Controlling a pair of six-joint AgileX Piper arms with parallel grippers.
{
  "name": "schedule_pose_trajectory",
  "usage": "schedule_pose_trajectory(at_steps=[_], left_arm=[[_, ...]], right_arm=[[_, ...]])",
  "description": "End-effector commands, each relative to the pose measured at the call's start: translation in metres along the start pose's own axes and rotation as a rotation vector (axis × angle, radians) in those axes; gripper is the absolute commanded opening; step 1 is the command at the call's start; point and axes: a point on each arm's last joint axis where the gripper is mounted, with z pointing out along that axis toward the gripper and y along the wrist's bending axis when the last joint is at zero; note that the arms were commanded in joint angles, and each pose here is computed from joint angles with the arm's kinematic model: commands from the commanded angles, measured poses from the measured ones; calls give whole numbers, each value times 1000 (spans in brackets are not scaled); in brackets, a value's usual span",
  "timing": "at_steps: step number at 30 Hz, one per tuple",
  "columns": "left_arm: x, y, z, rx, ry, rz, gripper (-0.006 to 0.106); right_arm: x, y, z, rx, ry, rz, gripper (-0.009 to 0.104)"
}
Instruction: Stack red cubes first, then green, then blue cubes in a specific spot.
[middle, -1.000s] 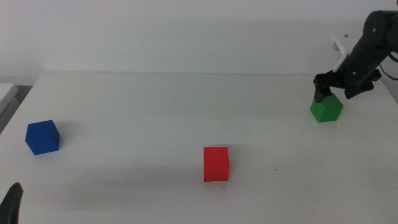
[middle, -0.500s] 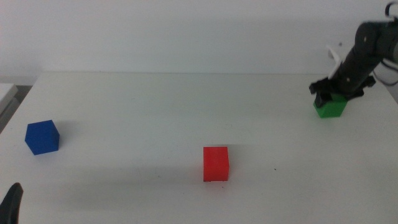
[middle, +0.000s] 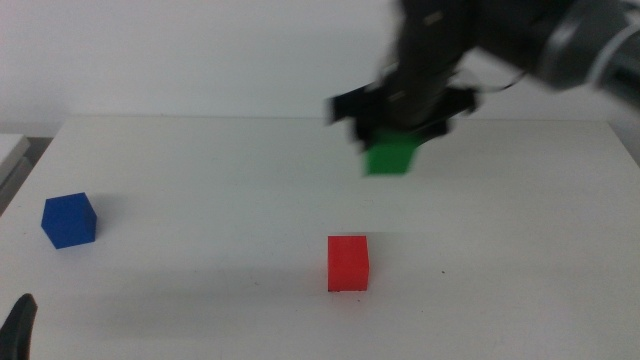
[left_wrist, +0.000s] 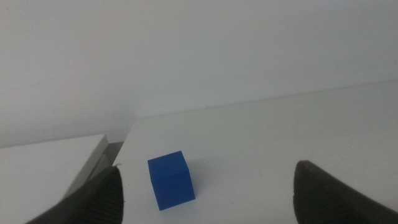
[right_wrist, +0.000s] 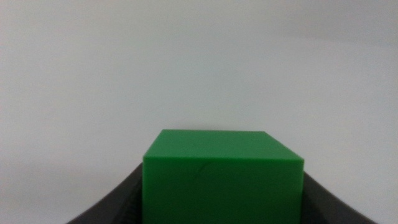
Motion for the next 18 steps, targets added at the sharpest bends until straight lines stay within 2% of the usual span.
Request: schedule_pose_trajectory(at_steps=[1,4,10,18], left_arm=[[-1,0,0,-2,-13,-3,94],[-1,0,0,-2,-13,-3,94],[-1,0,0,-2,-13,-3,94],[-1,0,0,-2,-13,-3,94]], right_arm=[[14,23,-2,-14,18,29,5],[27,44,5,-9,32,1,7],[39,63,19,22,42,33,7],[61,56,46,104,126,55,7]])
